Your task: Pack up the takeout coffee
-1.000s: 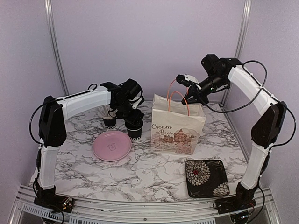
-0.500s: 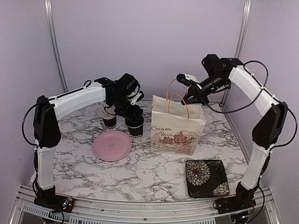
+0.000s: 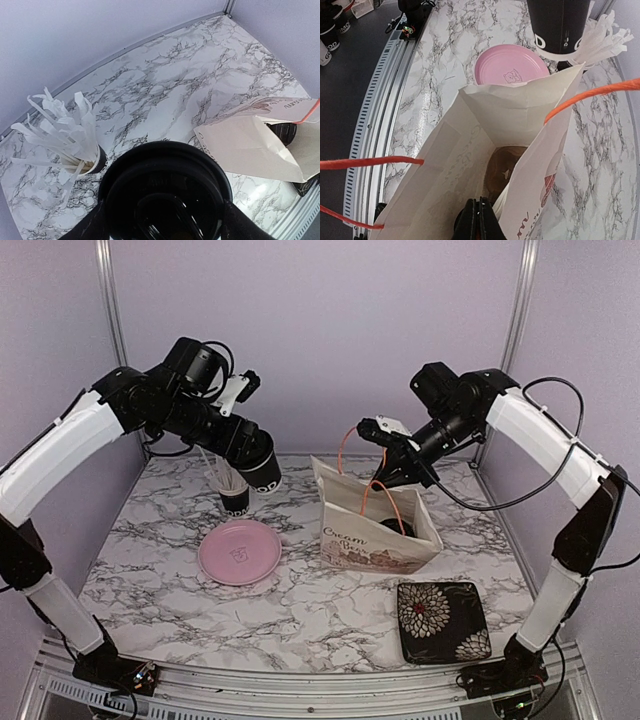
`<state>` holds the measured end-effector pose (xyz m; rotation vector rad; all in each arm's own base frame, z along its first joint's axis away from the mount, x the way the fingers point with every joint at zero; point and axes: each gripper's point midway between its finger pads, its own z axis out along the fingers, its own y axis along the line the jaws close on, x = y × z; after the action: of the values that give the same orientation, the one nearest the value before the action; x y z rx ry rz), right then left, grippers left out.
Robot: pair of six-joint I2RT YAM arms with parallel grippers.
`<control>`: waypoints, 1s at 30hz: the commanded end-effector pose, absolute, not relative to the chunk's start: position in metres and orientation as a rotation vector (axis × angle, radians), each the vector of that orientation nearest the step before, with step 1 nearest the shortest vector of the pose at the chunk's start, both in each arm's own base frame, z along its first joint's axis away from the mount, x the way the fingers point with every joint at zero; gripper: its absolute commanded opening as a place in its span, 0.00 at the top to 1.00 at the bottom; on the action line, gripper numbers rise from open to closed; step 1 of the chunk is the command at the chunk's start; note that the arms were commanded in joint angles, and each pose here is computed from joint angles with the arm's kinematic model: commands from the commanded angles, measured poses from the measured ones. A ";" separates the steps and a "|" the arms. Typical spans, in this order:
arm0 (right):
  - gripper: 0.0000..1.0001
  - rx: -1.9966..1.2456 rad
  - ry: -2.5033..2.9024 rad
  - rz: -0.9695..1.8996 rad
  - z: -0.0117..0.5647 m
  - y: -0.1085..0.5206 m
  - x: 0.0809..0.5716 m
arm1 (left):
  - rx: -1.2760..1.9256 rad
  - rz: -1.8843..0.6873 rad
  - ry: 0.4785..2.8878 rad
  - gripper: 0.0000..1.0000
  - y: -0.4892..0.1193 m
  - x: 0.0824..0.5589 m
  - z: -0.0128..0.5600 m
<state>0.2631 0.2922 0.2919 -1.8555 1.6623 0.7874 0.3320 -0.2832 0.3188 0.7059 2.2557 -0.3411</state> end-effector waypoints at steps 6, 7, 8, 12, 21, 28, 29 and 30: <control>0.99 -1.766 1.657 0.955 0.317 0.315 0.236 | 0.735 -0.473 2.010 0.36 -0.258 0.273 0.416; 0.99 -1.751 1.658 0.982 0.320 0.319 0.235 | 0.742 -0.492 1.989 0.36 -0.259 0.268 0.424; 1.00 -1.742 1.661 1.001 0.321 0.322 0.234 | 0.763 -0.525 1.970 0.36 -0.263 0.261 0.429; 1.00 -1.729 1.702 1.023 0.313 0.333 0.233 | 0.854 -0.627 1.886 0.36 -0.283 0.234 0.450; 1.00 -1.740 1.686 1.078 0.316 0.344 0.226 | 1.029 -0.747 1.843 0.39 -0.340 0.207 0.434; 0.99 -1.738 1.681 1.108 0.318 0.344 0.222 | 1.180 -0.711 1.856 0.39 -0.371 0.206 0.398; 0.99 -1.740 1.677 1.109 0.318 0.344 0.221 | 1.198 -0.710 1.853 0.39 -0.373 0.205 0.395; 0.99 -1.743 1.672 1.106 0.319 0.344 0.221 | 1.211 -0.706 1.852 0.39 -0.375 0.206 0.392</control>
<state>0.2266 0.3393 0.3059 -1.7479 1.7204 1.0686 0.2091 -0.3641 0.3941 1.1364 1.9145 -0.7024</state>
